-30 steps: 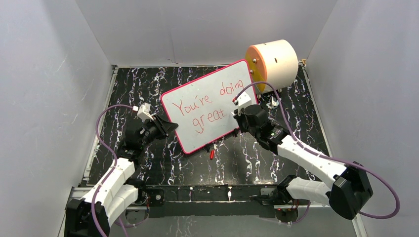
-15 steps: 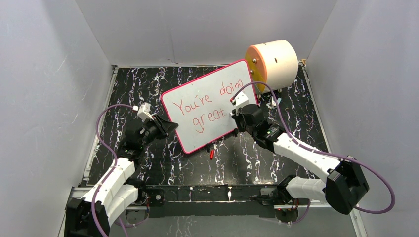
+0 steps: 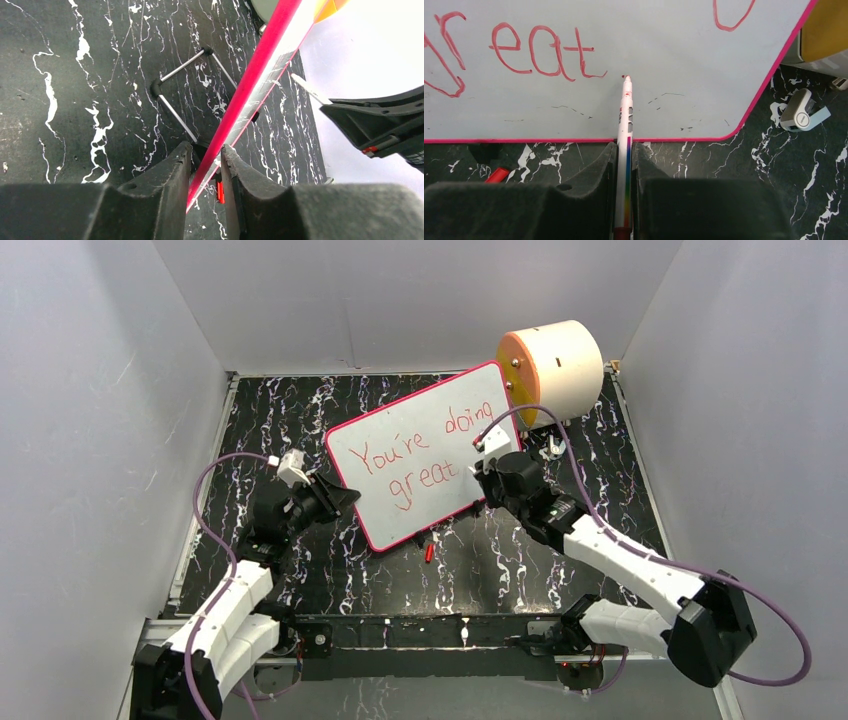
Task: Write a sentence on the whiteboard
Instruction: Write a sentence on the whiteboard, then close the whiteboard marker at the center of the board.
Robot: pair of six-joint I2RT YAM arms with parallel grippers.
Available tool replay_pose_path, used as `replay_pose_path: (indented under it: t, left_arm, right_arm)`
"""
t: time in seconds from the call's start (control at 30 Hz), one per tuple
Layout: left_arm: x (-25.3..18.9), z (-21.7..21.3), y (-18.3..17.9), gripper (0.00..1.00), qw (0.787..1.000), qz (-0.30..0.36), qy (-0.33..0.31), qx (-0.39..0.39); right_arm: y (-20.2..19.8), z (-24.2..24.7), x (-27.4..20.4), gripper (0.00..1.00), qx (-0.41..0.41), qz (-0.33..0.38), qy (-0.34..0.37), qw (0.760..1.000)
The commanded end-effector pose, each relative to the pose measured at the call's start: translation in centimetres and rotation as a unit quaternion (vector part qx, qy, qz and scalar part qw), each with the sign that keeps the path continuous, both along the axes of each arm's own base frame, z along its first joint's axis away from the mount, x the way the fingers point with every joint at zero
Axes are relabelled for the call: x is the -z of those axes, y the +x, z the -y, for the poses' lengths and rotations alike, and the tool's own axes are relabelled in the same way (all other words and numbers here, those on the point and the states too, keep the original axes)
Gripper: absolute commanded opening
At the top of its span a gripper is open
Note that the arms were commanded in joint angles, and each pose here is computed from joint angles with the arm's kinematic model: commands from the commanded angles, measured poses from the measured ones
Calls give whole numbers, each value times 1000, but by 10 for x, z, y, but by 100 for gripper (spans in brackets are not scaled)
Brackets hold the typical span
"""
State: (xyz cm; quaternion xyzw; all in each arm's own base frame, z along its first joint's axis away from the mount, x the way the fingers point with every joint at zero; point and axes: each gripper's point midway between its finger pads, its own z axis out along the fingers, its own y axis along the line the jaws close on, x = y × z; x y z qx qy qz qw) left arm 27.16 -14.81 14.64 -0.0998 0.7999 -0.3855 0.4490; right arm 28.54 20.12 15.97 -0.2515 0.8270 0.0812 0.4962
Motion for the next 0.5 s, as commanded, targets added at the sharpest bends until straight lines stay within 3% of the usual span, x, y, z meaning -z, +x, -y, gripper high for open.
replay_pose_path:
  t: [0.0,0.2,0.47]
  left_arm:
    - [-11,-10,7,29,999,10,12,-30]
    - [-18,-17,5,45,999,1,24,-46]
    - [-40,-34,-6,57,995,-15,77,-65]
  right_arm:
    - [-4,4,-34,0,5,29,39,999]
    - [-14,12,-46,0,6,35,50,998]
    - [-28,26,-62,0,12,51,69,996]
